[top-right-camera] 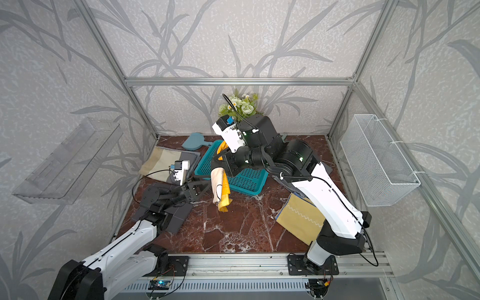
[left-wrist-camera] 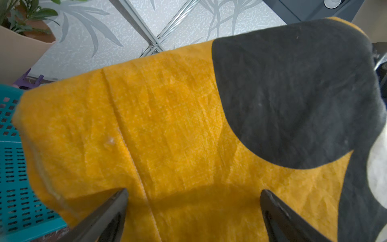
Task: Put the folded pillowcase in the basket
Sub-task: Pick up the pillowcase at the center of the board.
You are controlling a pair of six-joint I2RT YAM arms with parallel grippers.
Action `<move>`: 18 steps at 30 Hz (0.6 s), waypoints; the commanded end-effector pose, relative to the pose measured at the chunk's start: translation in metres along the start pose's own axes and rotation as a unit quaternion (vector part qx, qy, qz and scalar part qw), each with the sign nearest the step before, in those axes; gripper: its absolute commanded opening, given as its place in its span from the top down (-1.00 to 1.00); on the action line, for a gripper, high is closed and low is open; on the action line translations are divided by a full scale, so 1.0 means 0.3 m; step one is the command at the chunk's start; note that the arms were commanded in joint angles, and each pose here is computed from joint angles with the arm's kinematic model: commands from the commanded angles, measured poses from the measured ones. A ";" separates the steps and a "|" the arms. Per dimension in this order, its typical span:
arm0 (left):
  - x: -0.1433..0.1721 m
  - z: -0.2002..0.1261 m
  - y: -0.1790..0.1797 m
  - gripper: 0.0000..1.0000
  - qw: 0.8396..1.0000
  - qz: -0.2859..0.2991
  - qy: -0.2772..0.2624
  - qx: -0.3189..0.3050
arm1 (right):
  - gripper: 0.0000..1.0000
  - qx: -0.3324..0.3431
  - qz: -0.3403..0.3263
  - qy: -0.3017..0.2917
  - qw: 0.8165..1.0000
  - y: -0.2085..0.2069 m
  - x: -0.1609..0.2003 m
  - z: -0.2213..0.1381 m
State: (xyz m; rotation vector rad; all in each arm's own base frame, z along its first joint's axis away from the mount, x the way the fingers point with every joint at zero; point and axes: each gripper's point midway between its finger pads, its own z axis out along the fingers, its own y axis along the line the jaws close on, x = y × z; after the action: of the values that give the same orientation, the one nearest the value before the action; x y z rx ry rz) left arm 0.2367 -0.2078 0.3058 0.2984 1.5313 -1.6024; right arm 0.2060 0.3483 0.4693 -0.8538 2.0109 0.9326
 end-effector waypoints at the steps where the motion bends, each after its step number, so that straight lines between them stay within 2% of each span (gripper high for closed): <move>1: -0.058 0.003 -0.061 -1.00 0.999 0.033 -0.002 0.042 | 1.00 -0.009 -0.025 -0.009 1.000 0.013 -0.042 -0.030; 6: -0.138 -0.039 -0.049 -1.00 0.998 0.036 -0.025 0.047 | 1.00 -0.016 -0.015 -0.033 0.999 -0.024 -0.114 -0.063; 13: -0.167 -0.016 -0.060 -1.00 0.995 0.028 -0.009 0.092 | 1.00 -0.065 0.005 -0.076 0.995 -0.029 -0.198 -0.119; 18: -0.170 -0.007 -0.026 -1.00 0.992 0.001 -0.001 0.125 | 1.00 -0.070 0.006 -0.086 0.994 -0.037 -0.218 -0.131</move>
State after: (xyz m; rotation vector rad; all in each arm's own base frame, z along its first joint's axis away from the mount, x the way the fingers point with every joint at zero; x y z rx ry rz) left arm 0.2815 -0.1880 0.3235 0.2847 1.4602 -1.7660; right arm 0.2438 0.3285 0.5059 -0.7940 1.9483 1.0493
